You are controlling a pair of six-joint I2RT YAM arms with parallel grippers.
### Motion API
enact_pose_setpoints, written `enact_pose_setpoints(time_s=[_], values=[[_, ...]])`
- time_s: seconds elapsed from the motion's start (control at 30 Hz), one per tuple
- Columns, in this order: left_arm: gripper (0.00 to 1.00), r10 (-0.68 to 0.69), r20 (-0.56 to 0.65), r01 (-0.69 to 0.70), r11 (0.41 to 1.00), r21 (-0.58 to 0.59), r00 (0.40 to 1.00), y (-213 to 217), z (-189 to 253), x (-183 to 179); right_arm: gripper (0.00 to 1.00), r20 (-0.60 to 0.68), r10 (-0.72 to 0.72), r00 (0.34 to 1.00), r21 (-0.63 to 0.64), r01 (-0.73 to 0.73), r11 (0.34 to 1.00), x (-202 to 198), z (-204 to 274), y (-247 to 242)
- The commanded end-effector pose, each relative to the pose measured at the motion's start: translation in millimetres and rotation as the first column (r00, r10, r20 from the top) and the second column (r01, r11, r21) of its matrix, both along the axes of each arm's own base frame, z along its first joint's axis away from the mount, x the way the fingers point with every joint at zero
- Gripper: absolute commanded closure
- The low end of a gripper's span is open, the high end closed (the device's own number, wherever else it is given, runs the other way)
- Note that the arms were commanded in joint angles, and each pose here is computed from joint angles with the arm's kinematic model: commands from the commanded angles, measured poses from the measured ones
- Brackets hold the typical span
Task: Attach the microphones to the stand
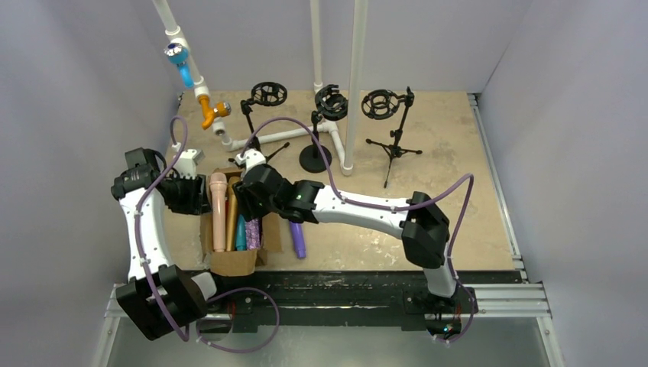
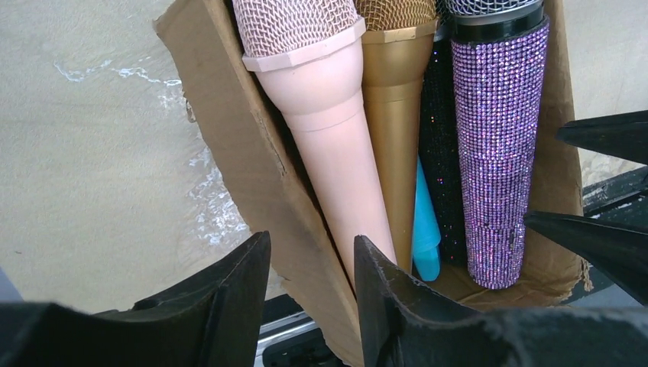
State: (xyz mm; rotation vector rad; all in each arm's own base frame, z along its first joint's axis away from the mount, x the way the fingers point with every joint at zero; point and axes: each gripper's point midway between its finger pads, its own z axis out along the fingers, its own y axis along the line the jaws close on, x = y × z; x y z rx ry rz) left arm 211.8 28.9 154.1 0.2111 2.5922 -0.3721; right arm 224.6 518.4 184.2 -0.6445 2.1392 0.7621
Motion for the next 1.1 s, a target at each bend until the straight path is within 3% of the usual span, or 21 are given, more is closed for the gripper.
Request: enact_pose_setpoints(time_s=[0.0, 0.2, 0.27, 0.37, 1.07], values=[[0.56, -0.004, 0.012, 0.004, 0.999, -0.033, 1.0, -1, -3, 7, 0.49, 0.03, -0.037, 0.999, -0.01, 0.037, 0.999, 9, 23, -5], [0.64, -0.014, -0.026, 0.011, 0.995, -0.094, 1.0, -7, -20, 10, 0.47, 0.03, -0.064, 0.997, -0.075, 0.066, 0.995, 13, 6, -10], [0.74, -0.015, -0.031, 0.012, 0.995, -0.1, 0.999, -7, -20, 10, 0.46, 0.03, -0.066, 0.997, -0.083, 0.068, 0.994, 14, 3, -9], [1.0, -0.023, -0.023, 0.021, 0.993, -0.118, 0.999, -10, -17, 10, 0.45, 0.025, -0.065, 0.998, -0.099, 0.067, 0.993, 15, -4, -7], [1.0, -0.032, 0.132, 0.069, 0.956, -0.285, 0.991, -59, 50, -3, 0.44, -0.041, -0.025, 0.999, -0.194, 0.016, 0.981, 11, -53, 7]])
